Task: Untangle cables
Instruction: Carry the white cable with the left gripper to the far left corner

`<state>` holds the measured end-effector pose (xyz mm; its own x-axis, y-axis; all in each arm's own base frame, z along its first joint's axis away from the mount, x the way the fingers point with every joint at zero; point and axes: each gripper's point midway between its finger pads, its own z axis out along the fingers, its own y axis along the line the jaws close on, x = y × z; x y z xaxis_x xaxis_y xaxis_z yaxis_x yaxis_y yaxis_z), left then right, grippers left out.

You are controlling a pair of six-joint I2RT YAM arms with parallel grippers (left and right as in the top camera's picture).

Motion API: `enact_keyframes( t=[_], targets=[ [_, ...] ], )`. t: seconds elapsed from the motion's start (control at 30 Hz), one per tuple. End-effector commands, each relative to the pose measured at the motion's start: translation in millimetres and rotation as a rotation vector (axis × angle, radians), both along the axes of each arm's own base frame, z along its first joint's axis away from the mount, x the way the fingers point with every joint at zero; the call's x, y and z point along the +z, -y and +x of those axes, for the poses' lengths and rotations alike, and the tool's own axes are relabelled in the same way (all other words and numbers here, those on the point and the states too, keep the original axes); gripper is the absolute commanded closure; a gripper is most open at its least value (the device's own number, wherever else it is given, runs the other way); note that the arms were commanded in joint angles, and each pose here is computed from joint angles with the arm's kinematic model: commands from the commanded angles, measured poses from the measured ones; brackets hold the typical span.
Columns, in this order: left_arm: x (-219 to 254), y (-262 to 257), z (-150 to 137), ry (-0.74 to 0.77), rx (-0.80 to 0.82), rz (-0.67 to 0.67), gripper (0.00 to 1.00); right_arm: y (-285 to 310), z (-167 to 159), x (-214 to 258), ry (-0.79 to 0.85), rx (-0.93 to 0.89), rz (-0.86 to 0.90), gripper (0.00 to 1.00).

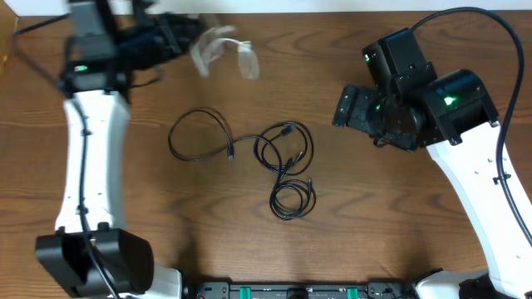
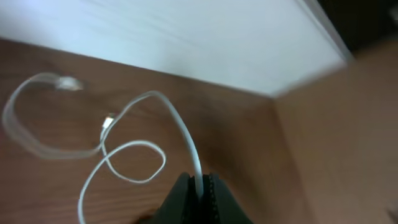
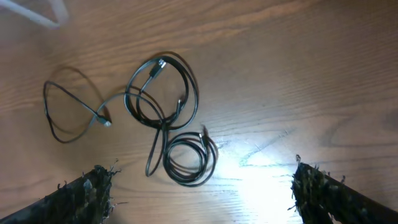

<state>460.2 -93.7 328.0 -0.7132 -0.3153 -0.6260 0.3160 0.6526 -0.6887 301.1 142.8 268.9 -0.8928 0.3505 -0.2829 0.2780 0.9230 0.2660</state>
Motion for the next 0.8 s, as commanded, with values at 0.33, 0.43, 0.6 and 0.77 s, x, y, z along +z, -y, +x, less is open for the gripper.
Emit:
enact_keyframes(
  t=[0.33, 0.43, 0.6, 0.77],
  targets=[
    [-23.5, -41.4, 56.5, 0.129, 0.296, 0.352, 0.92, -0.2, -2.4, -1.5, -0.012, 0.036, -0.011, 0.09],
    [-36.3, -127.6, 88.5, 0.154, 0.626, 0.576, 0.92, 1.8, -6.4, -3.2, -0.029, 0.037, -0.019, 0.09],
    [-61.8, -234.4, 93.5, 0.100, 0.863, 0.716, 0.00, 5.1, -13.3, -6.0, -0.059, 0.037, -0.033, 0.09],
    [-114.3, -298.6, 52.3, -0.154, 0.921, 0.737, 0.00, 4.2, -11.5, -5.3, -0.052, 0.037, -0.029, 0.08]
  ],
)
